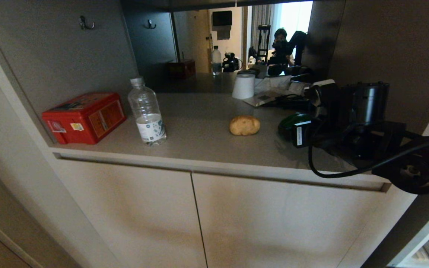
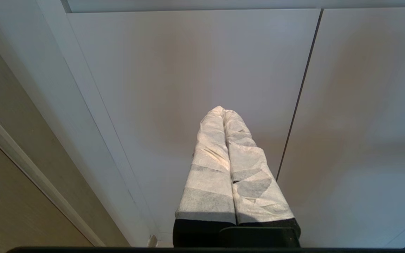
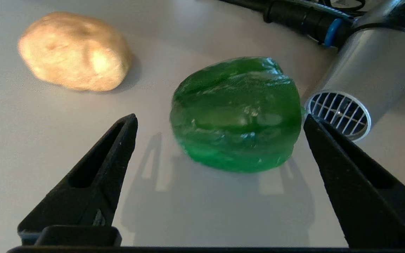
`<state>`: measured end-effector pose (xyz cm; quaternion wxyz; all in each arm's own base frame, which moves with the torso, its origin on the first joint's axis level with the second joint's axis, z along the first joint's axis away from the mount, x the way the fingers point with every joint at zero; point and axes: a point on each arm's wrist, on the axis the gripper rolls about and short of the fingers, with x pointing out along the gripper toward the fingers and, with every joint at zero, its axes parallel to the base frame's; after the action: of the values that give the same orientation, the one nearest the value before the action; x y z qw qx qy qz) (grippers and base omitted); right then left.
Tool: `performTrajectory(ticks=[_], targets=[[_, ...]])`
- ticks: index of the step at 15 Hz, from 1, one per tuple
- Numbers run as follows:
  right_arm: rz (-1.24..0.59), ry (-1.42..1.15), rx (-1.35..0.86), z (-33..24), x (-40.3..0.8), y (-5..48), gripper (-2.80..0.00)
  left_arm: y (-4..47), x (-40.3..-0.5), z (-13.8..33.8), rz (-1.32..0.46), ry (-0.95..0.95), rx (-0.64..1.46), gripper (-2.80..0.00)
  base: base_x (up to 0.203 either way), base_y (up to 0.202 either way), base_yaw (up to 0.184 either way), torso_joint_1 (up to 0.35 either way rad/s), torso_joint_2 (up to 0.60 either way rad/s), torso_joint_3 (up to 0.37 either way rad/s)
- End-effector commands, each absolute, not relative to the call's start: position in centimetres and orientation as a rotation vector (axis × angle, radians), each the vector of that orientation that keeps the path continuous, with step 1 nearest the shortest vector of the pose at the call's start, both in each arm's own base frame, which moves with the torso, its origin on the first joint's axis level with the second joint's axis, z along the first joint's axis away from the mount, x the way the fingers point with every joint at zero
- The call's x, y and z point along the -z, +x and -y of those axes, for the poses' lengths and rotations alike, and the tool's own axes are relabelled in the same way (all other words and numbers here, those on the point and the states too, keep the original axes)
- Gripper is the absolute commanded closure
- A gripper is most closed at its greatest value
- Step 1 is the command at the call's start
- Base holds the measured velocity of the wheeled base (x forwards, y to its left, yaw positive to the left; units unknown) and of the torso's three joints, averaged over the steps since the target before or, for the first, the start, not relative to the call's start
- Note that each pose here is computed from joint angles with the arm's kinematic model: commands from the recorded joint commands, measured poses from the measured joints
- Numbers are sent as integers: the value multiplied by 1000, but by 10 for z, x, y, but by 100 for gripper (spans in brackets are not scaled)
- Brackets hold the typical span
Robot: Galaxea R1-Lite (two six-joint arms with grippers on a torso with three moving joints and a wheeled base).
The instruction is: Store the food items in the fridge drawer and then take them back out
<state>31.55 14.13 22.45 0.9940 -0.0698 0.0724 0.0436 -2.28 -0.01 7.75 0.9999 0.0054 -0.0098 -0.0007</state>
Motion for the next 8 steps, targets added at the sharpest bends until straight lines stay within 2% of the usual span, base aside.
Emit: performTrajectory(ticks=[1, 8], targets=[[-143, -139, -78, -142, -222, 323, -280, -22, -75, 0, 11, 11, 1, 0, 0, 0, 0, 0, 0, 0], [-162, -145, -52, -138, -211, 339, -280, -22, -75, 0, 11, 11, 1, 0, 0, 0, 0, 0, 0, 0]])
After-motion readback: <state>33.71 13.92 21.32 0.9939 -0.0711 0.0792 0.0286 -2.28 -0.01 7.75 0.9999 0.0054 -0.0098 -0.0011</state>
